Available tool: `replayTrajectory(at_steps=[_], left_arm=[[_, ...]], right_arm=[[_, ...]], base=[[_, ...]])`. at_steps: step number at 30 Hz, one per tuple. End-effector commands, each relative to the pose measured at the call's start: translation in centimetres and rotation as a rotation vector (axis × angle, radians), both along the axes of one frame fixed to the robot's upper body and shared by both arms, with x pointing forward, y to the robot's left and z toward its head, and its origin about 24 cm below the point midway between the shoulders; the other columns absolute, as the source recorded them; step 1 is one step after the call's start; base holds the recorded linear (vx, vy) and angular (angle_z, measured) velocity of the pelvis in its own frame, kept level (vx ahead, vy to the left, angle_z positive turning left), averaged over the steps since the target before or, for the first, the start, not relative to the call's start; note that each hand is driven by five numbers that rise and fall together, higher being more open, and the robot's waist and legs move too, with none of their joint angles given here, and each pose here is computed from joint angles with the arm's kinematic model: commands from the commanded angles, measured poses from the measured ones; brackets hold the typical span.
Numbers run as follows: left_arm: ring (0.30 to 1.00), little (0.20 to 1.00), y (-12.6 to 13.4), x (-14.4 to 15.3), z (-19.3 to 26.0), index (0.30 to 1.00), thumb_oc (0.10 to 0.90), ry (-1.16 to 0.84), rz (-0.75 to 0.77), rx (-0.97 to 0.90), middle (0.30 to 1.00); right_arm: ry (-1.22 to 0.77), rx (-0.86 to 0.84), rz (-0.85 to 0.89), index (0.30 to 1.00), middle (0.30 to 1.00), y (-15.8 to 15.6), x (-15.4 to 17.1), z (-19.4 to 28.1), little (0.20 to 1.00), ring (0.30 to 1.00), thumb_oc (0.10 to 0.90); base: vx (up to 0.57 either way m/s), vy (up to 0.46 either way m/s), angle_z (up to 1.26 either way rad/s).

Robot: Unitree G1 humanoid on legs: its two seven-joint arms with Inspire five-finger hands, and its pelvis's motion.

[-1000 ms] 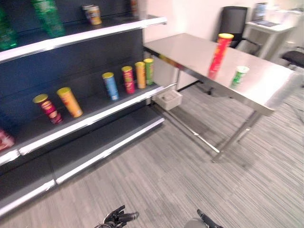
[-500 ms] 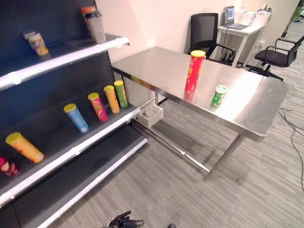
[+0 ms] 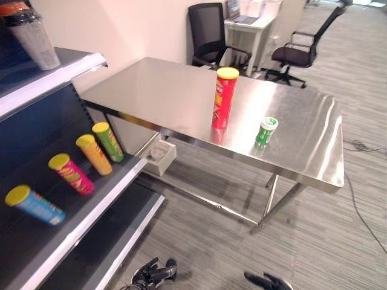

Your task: Put the goods on the table back onto the shelves and tidy them up.

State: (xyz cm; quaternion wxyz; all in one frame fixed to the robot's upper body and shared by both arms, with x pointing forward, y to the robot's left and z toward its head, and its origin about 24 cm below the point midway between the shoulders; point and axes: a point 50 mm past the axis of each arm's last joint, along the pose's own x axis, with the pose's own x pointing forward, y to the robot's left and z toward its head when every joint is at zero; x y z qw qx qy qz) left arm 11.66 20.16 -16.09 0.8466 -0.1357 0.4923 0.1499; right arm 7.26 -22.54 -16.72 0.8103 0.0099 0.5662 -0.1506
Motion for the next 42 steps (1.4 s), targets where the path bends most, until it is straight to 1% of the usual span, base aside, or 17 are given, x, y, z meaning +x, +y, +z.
replayTrajectory(at_steps=[1,7,13,17,18,20,21,22,24,25,26,30,31,32,37,40,42], left_arm=[[0.900,0.900,-1.7,2.0,0.4,0.900,0.800,-0.068,-0.074,-0.019,0.900],[0.900,0.900,-1.0,3.3,1.0,0.900,0.800,-0.092,-0.099,0.031,0.900],[0.900,0.900,0.0,2.8,1.0,0.900,0.800,-0.087,-0.049,0.031,0.900],[0.900,0.900,1.1,2.2,1.1,0.900,0.800,-0.117,0.042,0.017,0.900],[0.900,0.900,1.4,1.8,1.2,0.900,0.800,-0.137,0.046,0.003,0.900],[0.900,0.900,1.3,1.4,0.9,0.900,0.800,-0.114,0.014,0.000,0.900],[0.900,0.900,2.2,0.0,0.5,0.900,0.800,-0.063,0.021,-0.017,0.900],[0.900,0.900,2.4,-4.0,-0.2,0.900,0.800,-0.006,0.067,-0.017,0.900],[0.900,0.900,1.4,-5.1,-0.5,0.900,0.800,0.013,-0.021,-0.030,0.900],[0.900,0.900,1.4,-5.1,-0.5,0.900,0.800,0.013,-0.021,-0.030,0.900],[0.900,0.900,1.3,-5.0,-0.5,0.900,0.800,0.023,-0.033,-0.022,0.900],[0.900,0.900,1.0,-4.8,-0.6,0.900,0.800,0.027,-0.022,-0.026,0.900],[0.900,0.900,1.0,-4.8,-0.6,0.900,0.800,0.025,-0.022,-0.026,0.900],[0.900,0.900,1.0,-4.7,-0.6,0.900,0.800,0.030,-0.022,-0.026,0.900],[0.900,0.900,0.3,-3.1,-0.4,0.900,0.800,0.003,-0.101,-0.014,0.900],[0.900,0.900,0.3,-2.4,-0.2,0.900,0.800,-0.013,-0.139,-0.003,0.900],[0.900,0.900,0.3,-2.1,-0.1,0.900,0.800,-0.017,-0.182,0.013,0.900]], right_arm=[[-0.079,-0.016,0.003,0.900,0.900,-0.7,2.1,0.6,0.900,0.900,0.800],[-0.120,-0.013,0.083,0.900,0.900,0.5,3.9,0.9,0.900,0.900,0.800],[-0.150,-0.079,0.035,0.900,0.900,-1.8,2.6,1.4,0.900,0.900,0.800],[-0.360,-0.208,0.042,0.900,0.900,-5.5,3.1,5.0,0.900,0.900,0.800],[-0.488,-0.308,-0.003,0.900,0.900,-9.0,2.1,8.4,0.900,0.900,0.800],[-0.571,-0.393,-0.064,0.900,0.900,-11.7,2.1,10.8,0.900,0.900,0.800],[-0.616,-0.436,-0.097,0.900,0.900,-13.0,2.2,12.0,0.900,0.900,0.800],[-0.711,-0.527,-0.215,0.900,0.900,-15.2,1.6,14.5,0.900,0.900,0.800],[-0.938,-0.761,-0.307,0.900,0.900,-18.3,1.2,21.1,0.900,0.900,0.800],[-0.938,-0.761,-0.307,0.900,0.900,-18.3,1.2,21.2,0.900,0.900,0.800],[-1.082,-0.853,-0.324,0.900,0.900,-18.9,1.8,24.6,0.900,0.900,0.800],[-1.341,-1.065,-0.210,0.900,0.900,-17.3,3.2,31.4,0.900,0.900,0.800],[-1.341,-1.067,-0.211,0.900,0.900,-17.2,3.2,31.5,0.900,0.900,0.800],[-1.483,-1.134,-0.107,0.900,0.900,-15.5,4.9,34.6,0.900,0.900,0.800],[-1.798,-1.097,0.072,0.900,0.900,-11.1,9.3,39.6,0.900,0.900,0.800],[-1.848,-1.059,0.117,0.900,0.900,-10.6,11.1,40.8,0.900,0.900,0.800],[-1.881,-0.957,0.217,0.900,0.900,-9.0,13.7,41.4,0.900,0.900,0.800]], base=[[0.21,0.265,-0.40],[0.03,0.173,-0.44],[-0.01,0.050,-0.58],[0.04,0.002,-0.26],[0.10,0.034,-0.46],[0.08,0.038,-0.15],[0.04,0.031,-0.33],[0.03,0.032,-0.43],[0.04,0.037,-0.25],[0.05,0.036,-0.11],[0.04,0.019,0.00],[0.04,0.015,-0.01],[0.04,0.005,0.11],[0.04,0.003,0.13],[0.03,-0.004,0.22],[0.00,-0.010,0.28],[0.02,-0.009,0.37]])
